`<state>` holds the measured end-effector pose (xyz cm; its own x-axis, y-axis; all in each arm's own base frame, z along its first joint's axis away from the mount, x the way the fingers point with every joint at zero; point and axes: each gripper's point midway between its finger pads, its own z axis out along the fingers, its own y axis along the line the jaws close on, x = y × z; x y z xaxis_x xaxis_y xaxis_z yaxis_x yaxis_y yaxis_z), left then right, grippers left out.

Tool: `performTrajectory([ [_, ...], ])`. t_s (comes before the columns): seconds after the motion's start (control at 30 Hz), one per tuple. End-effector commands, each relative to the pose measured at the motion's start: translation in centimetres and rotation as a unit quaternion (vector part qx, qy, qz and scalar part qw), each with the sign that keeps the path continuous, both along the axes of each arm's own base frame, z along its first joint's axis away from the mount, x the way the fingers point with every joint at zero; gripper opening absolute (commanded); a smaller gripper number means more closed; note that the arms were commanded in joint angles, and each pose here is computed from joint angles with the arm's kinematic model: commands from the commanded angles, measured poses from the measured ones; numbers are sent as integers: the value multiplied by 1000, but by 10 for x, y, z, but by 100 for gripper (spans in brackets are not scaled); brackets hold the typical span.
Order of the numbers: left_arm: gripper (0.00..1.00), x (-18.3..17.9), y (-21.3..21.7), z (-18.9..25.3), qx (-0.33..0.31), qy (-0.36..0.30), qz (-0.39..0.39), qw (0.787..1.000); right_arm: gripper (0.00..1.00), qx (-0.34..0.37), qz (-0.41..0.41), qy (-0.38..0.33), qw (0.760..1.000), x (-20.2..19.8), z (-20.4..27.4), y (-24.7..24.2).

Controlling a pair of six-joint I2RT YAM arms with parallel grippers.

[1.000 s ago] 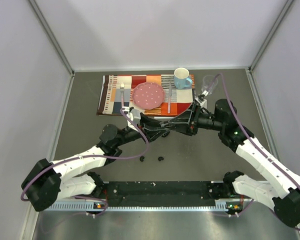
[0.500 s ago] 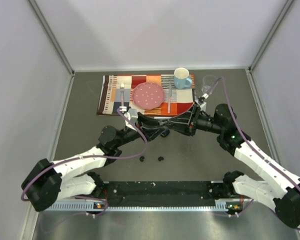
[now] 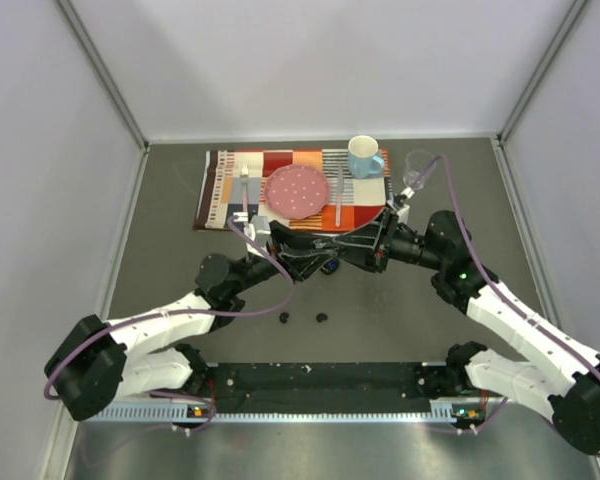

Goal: Insert the wireless bluetooth earbuds into the charging case
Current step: Pick up the charging case at the center of the board.

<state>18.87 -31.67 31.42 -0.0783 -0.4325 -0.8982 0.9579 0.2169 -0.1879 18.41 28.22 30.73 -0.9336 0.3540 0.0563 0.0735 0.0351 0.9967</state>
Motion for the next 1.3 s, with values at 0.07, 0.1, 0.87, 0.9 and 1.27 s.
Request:
performTrajectory([
  [0.07,43,-5,1,17,-28,-19,-7,999,0,13,4,-10,1000,-1,5,5],
  [0.1,43,-5,1,15,-25,-17,-8,1000,0,15,3,-12,1000,-1,6,5],
  [0.87,27,3,1,8,-23,1,9,1000,0,30,3,-17,999,-1,14,5],
  [0.9,28,3,1,9,-26,1,8,1000,0,29,3,-16,999,0,13,5],
  [1.27,35,3,0,10,-29,2,3,1000,0,31,-1,-15,999,1,13,5],
])
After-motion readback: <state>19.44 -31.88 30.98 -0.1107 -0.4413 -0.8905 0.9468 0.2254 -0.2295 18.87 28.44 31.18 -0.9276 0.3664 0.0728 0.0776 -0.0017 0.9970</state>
